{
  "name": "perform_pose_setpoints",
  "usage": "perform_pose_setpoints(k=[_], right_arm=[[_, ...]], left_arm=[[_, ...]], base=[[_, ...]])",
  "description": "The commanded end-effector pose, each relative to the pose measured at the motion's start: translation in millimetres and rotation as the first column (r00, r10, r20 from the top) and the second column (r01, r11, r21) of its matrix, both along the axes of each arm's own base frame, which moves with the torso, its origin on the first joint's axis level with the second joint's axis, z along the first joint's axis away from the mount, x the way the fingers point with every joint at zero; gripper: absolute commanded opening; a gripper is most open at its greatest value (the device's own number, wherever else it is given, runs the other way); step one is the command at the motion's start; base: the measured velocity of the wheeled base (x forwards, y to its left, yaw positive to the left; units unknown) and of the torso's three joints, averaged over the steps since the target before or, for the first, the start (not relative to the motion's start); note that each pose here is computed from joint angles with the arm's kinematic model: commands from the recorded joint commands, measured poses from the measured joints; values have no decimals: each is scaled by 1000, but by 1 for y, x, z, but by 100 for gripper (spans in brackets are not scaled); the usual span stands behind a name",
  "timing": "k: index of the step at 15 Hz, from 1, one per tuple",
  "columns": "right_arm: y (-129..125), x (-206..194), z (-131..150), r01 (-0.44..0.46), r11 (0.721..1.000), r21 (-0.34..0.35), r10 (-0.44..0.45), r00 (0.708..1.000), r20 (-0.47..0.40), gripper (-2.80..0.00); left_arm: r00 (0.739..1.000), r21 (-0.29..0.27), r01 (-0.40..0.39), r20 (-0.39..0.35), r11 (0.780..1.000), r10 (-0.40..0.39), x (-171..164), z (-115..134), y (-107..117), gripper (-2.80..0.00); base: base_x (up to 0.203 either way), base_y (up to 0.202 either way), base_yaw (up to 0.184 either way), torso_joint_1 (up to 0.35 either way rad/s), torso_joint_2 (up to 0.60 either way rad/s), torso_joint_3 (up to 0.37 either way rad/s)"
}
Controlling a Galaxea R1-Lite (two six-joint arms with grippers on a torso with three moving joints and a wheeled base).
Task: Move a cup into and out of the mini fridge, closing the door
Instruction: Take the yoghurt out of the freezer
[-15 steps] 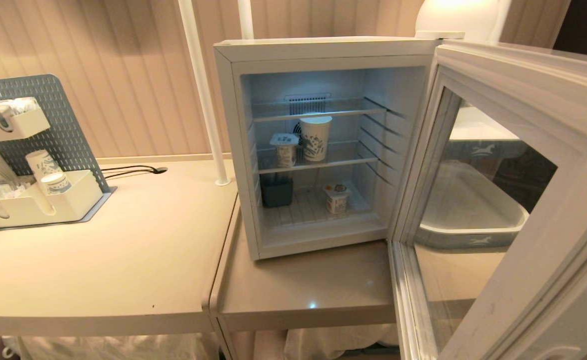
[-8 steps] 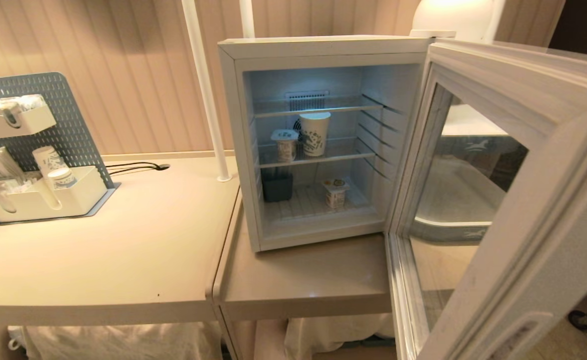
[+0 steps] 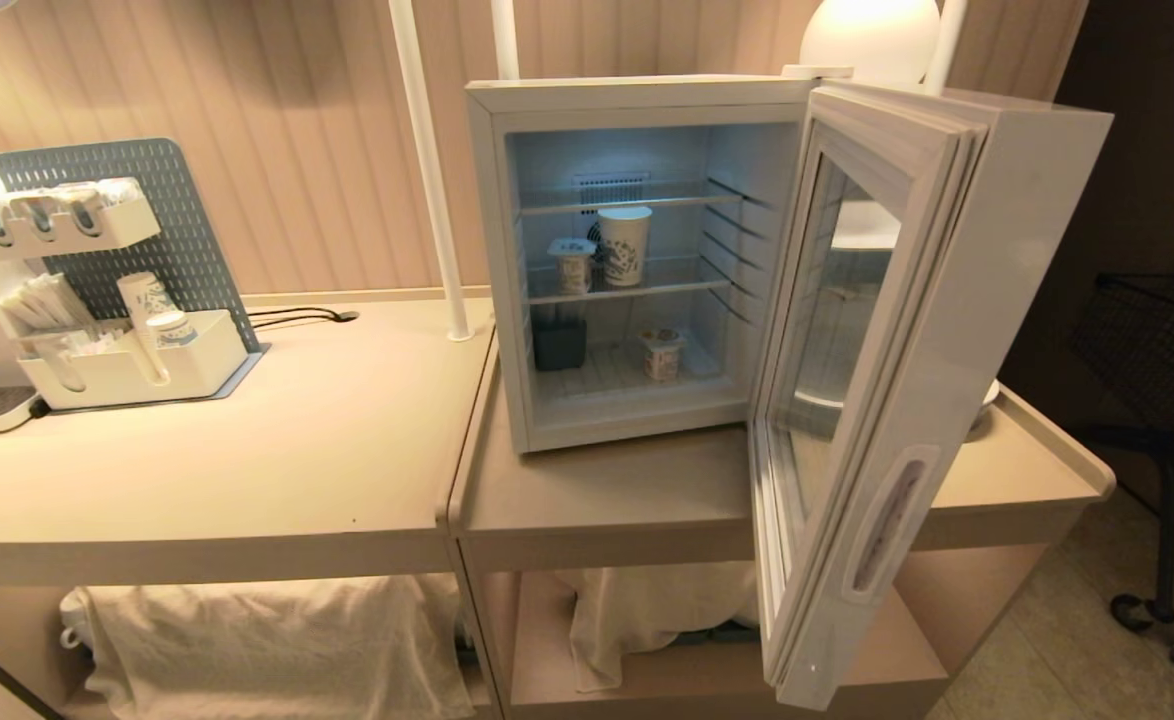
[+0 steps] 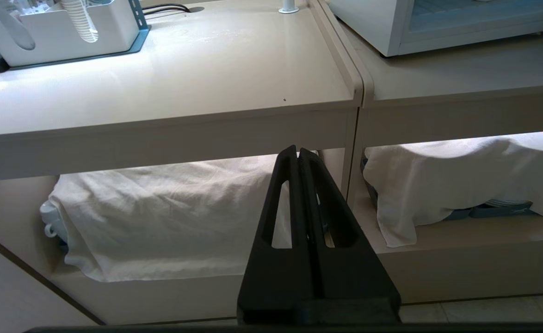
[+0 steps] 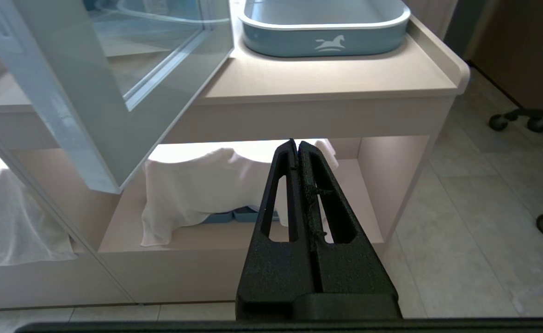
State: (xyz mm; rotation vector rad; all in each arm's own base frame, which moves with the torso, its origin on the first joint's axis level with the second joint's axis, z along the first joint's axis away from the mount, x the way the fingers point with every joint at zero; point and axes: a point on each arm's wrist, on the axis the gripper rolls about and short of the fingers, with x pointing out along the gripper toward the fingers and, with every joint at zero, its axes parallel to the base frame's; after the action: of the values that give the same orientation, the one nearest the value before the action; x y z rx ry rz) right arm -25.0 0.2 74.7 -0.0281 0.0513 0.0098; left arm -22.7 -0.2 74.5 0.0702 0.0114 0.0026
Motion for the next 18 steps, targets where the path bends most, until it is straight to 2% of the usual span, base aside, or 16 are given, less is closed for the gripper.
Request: perform_pose_setpoints(k=[1, 6, 18], right_arm=[[0, 0, 0, 0, 1000, -1, 0, 1000, -2, -280], [0, 0, 0, 0, 1000, -1, 0, 1000, 1, -280], [0, 0, 0, -2, 1000, -1, 2, 1000, -2, -280]], left_arm=[[1000, 3, 0, -1, 1000, 0, 0, 0, 0, -280], [1000, 3, 0, -1, 1000, 0, 0, 0, 0, -280], [1000, 6, -2, -1, 1000, 2, 0, 0, 0, -280]], base=[[0, 0, 0, 0, 0, 0], [0, 21, 2, 1, 1, -1], [0, 190, 0, 2, 3, 2]])
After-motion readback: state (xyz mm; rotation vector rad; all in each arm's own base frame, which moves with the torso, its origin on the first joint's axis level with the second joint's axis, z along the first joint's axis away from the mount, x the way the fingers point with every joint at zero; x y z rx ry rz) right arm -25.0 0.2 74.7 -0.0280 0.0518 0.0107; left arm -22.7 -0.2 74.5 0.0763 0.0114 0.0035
